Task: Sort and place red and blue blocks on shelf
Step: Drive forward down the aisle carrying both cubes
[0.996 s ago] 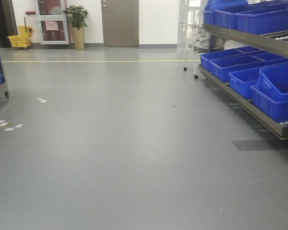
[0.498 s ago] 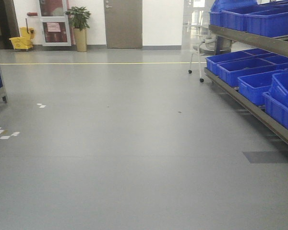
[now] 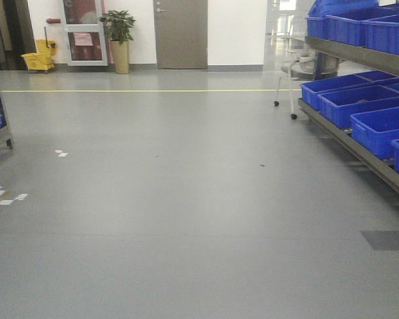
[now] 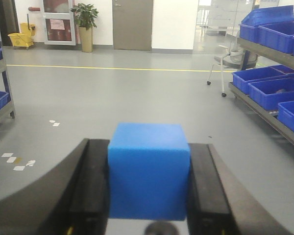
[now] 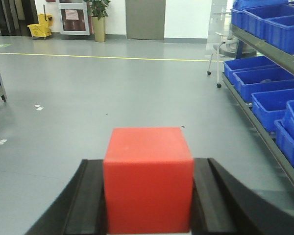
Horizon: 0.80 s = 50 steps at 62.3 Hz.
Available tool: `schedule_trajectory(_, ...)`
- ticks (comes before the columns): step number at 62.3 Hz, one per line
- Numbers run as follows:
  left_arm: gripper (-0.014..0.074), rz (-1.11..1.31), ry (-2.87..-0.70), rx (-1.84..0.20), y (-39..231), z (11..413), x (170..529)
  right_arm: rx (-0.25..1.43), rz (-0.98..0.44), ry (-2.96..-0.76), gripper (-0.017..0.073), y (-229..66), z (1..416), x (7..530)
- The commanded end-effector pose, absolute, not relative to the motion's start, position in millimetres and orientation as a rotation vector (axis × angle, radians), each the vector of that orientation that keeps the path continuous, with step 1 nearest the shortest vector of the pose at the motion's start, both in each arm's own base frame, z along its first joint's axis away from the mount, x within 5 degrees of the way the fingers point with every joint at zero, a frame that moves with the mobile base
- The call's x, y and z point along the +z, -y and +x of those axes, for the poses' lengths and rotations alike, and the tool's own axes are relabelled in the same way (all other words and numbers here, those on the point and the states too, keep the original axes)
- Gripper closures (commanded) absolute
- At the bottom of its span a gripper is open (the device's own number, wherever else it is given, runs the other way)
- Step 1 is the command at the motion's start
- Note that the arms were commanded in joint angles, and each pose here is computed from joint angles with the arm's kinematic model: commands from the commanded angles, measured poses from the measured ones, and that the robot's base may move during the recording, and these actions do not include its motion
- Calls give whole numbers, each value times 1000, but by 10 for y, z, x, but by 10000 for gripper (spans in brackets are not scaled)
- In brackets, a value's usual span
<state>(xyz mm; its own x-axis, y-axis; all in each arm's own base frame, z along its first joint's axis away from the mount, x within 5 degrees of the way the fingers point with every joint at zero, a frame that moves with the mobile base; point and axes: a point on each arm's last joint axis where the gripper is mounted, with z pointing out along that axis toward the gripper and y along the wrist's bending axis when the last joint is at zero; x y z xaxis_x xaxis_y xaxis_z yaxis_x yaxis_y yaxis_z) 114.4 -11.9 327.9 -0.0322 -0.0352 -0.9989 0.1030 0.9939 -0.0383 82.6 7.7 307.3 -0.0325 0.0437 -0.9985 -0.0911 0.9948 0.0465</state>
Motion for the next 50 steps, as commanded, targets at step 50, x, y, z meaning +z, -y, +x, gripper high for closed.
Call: schedule_trajectory(50,468,37,-1474,-128,119,1134,3474,104,-25,-1493,515,-67,822,3242)
